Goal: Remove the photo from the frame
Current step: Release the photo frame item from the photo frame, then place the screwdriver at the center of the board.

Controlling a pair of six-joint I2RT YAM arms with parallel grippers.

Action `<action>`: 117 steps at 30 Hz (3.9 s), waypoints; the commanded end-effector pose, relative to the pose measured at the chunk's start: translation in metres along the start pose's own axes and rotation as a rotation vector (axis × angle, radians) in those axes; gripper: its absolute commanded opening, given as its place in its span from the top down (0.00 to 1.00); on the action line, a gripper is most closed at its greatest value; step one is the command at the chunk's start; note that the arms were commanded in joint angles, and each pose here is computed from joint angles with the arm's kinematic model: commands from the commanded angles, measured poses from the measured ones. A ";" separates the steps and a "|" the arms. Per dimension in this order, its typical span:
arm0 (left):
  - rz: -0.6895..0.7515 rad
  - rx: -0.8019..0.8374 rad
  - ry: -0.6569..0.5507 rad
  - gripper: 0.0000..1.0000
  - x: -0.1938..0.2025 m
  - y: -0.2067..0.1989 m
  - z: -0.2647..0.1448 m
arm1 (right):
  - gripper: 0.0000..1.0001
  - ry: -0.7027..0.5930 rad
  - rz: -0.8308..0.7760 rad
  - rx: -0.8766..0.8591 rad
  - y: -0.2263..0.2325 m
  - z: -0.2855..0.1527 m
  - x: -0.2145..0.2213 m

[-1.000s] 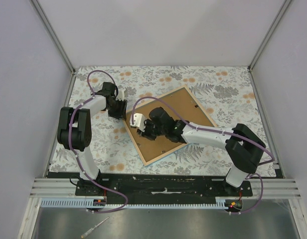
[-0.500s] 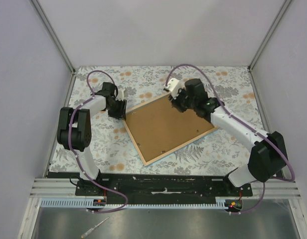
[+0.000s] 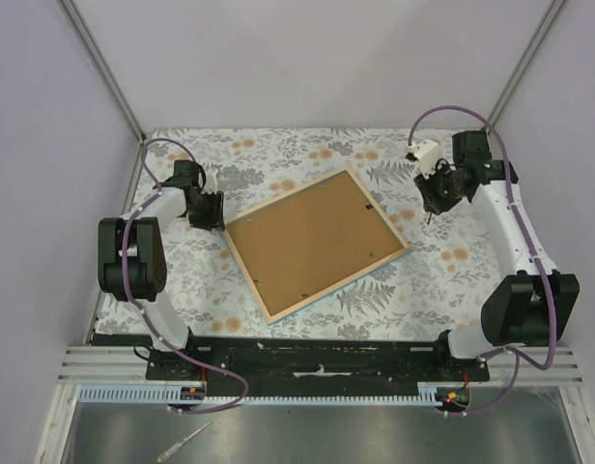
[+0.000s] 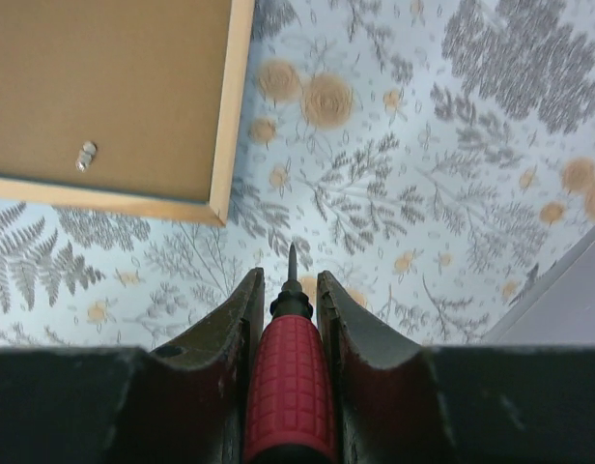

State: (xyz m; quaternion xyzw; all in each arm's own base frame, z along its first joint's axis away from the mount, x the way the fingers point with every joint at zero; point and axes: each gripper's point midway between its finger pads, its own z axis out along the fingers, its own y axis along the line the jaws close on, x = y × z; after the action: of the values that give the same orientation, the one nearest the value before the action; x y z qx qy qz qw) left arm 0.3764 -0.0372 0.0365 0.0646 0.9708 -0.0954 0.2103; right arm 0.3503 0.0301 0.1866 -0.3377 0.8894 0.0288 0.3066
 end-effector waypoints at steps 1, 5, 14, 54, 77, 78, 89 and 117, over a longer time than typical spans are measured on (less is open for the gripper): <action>0.003 -0.013 -0.041 0.51 -0.002 0.001 -0.016 | 1.00 0.125 0.012 -0.090 -0.006 -0.010 0.036; 0.012 -0.016 -0.051 0.51 0.001 0.000 -0.021 | 1.00 0.225 0.063 -0.114 -0.019 0.010 0.059; 0.049 0.010 -0.129 0.48 -0.007 0.002 -0.040 | 1.00 0.339 0.129 -0.200 -0.018 0.045 0.081; 0.219 -0.064 -0.402 0.05 -0.044 -0.018 -0.178 | 1.00 0.215 0.132 -0.164 0.001 -0.013 0.090; 0.267 -0.160 -0.498 0.01 -0.011 -0.022 -0.241 | 1.00 0.170 0.197 -0.143 -0.029 -0.025 0.054; 0.271 -0.170 -0.502 0.01 -0.009 -0.022 -0.244 | 1.00 0.169 0.208 -0.148 -0.027 -0.031 0.052; 0.281 -0.202 -0.482 0.01 0.006 -0.018 -0.249 | 1.00 0.186 0.184 -0.069 -0.022 -0.074 0.051; 0.233 -0.122 -0.508 0.00 -0.002 -0.035 -0.261 | 1.00 0.199 0.168 -0.073 -0.018 -0.077 0.057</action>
State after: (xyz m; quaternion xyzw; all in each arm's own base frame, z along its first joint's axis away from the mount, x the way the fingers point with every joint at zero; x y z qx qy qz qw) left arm 0.2671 -0.0100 0.2621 0.1449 0.8829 -0.0067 0.4466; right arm 0.3017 -0.0391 0.2100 -0.2688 0.9406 0.0517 0.2009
